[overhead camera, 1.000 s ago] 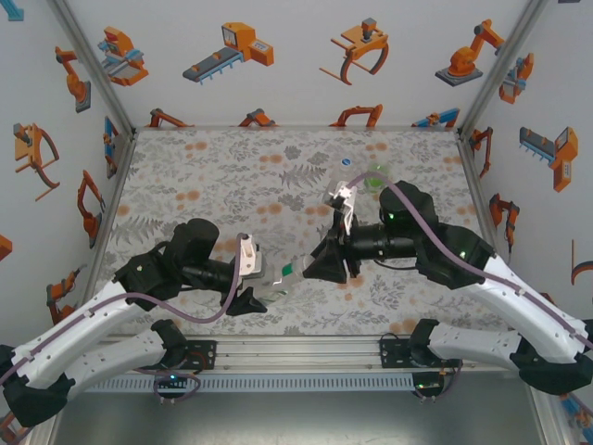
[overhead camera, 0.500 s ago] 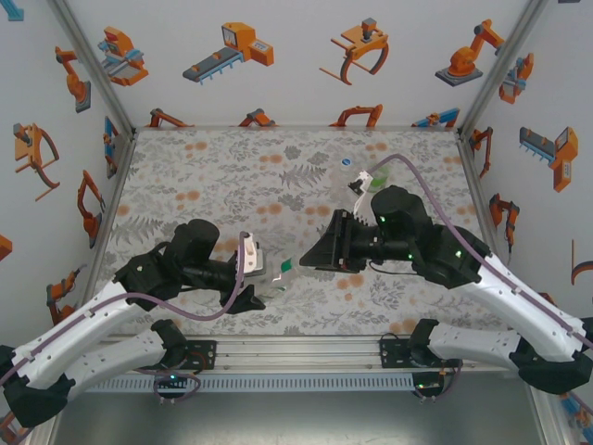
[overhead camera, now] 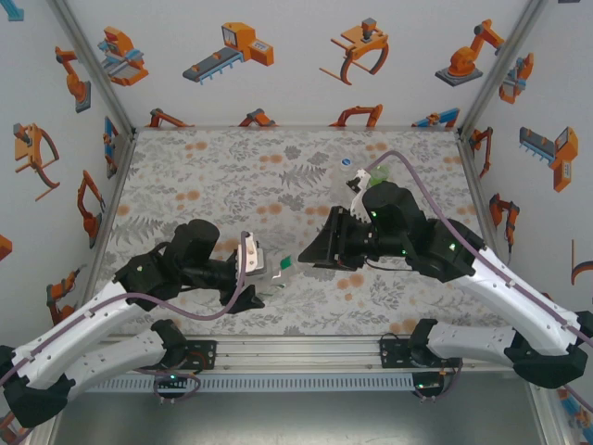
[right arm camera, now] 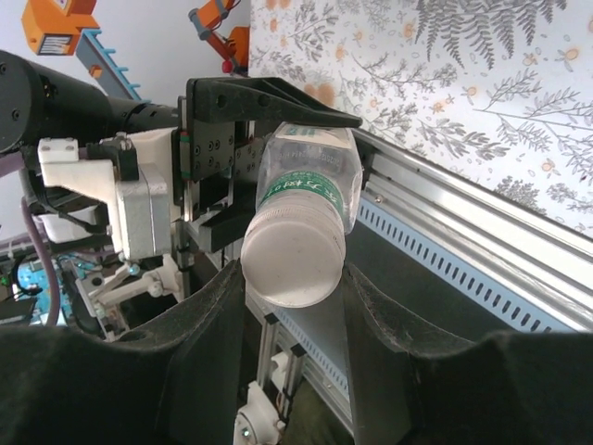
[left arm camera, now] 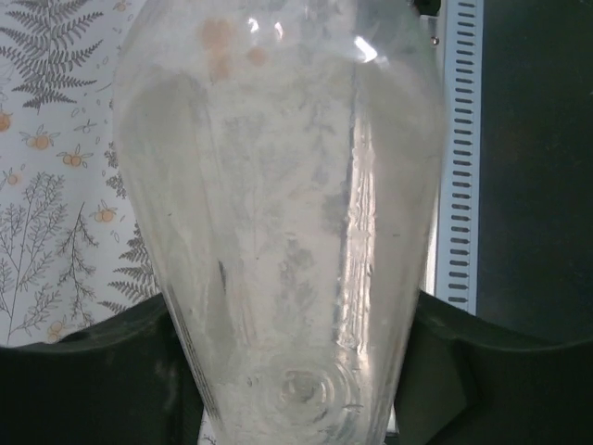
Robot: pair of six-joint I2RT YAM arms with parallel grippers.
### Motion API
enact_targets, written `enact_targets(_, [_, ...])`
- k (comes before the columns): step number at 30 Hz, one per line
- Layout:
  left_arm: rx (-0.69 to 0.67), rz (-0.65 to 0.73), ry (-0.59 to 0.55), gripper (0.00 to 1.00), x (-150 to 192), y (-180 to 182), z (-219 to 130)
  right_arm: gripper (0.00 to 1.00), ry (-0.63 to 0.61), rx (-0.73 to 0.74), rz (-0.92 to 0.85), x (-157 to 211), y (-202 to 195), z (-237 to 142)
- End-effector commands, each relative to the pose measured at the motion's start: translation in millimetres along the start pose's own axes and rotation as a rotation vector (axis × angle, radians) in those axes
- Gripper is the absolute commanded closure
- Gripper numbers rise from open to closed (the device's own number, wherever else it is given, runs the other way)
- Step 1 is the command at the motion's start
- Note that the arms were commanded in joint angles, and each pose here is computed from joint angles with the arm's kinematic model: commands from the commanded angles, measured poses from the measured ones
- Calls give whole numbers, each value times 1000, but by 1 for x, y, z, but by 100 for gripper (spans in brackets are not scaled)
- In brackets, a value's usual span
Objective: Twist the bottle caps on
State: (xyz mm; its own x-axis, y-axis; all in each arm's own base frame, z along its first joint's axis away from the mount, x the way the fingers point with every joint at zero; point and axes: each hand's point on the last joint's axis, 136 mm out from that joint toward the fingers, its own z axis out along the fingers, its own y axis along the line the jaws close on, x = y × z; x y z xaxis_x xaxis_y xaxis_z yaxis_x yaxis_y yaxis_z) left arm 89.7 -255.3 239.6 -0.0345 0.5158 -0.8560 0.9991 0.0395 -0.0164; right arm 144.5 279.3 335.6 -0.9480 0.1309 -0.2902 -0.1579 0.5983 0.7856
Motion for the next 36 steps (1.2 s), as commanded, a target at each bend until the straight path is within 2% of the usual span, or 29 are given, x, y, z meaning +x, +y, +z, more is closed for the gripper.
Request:
enact_targets(1, [0,102,-117,32,-31,-4,-11,100,-29,170,-57,-11,-30,4])
enact_targets(12, [-39,82,-114,27,-23,-4,-17,100,-41,457,-272,-66,-68,13])
enact_targets(23, [-72,52,-119,27,-17,-4,-22,100,-97,641,-390,-160,-106,31])
enact_targets(36, [-114,26,-137,27,-12,-2,-28,100,-118,607,-512,-235,-98,91])
